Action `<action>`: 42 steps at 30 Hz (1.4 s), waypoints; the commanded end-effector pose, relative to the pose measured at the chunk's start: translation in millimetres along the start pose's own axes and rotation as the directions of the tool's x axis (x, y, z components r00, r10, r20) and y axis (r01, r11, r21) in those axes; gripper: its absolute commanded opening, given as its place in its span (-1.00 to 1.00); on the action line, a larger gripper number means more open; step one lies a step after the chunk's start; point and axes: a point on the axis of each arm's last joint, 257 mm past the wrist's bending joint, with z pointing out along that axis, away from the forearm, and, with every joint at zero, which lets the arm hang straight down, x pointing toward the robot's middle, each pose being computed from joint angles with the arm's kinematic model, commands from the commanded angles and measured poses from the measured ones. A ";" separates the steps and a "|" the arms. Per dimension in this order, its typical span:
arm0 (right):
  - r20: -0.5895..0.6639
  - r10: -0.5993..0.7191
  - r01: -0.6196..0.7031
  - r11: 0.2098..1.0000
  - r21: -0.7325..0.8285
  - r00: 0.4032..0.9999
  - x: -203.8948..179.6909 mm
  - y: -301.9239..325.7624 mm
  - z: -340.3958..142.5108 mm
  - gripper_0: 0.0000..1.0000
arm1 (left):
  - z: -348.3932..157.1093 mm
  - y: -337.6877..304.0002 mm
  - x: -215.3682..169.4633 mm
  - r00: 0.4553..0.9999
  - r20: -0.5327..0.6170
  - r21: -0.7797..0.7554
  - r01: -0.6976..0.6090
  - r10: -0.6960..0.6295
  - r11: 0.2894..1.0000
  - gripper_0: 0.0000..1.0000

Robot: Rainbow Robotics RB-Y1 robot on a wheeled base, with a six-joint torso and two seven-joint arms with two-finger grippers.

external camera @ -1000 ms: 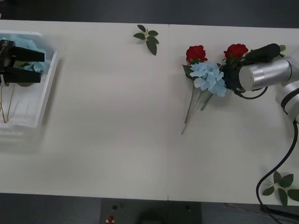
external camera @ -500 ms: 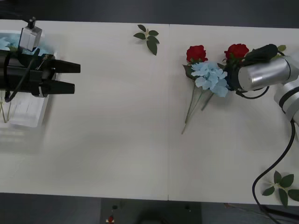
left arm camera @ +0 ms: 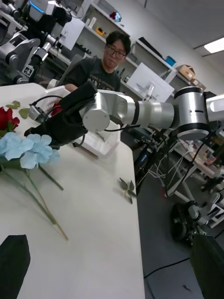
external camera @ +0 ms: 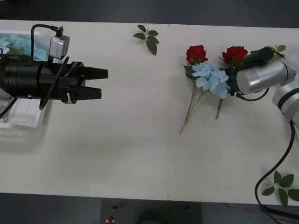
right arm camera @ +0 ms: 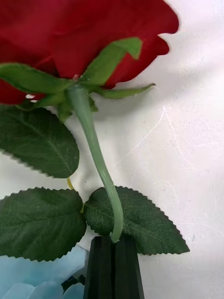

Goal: Put the red flowers into the right box and the blue flowers into the left box

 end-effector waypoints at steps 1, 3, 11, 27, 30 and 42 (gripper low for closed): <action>0.009 -0.040 0.040 0.999 -0.016 0.999 -7.2 4.7 -2.6 -1.00 | 9.9 -6.9 -2.5 0.999 0.026 0.019 -0.034 0.034 0.999 1.00; 0.009 -0.037 0.037 0.999 -0.017 0.999 -8.0 3.8 -3.0 -1.00 | 13.6 -5.8 -2.4 0.999 0.038 0.017 -0.029 0.029 0.999 1.00; 0.034 0.024 -0.021 0.997 -0.080 0.999 -39.3 15.0 -20.7 -1.00 | 9.0 12.9 2.3 0.993 -0.067 -0.085 -0.105 0.099 0.991 1.00; -0.088 0.089 -0.101 0.985 -0.142 0.992 -109.0 17.2 -130.6 -1.00 | 19.9 -4.2 4.5 0.984 -0.177 -0.230 -0.061 0.020 0.971 1.00; -0.102 0.084 -0.099 0.983 -0.152 0.991 -117.3 15.5 -148.9 -1.00 | 21.4 -4.6 7.4 0.981 -0.194 -0.225 -0.064 0.020 0.972 1.00; -0.148 0.091 -0.118 0.975 -0.190 0.985 -141.9 2.3 -200.9 -1.00 | 22.4 2.8 12.6 0.983 -0.181 -0.233 -0.044 0.001 0.972 1.00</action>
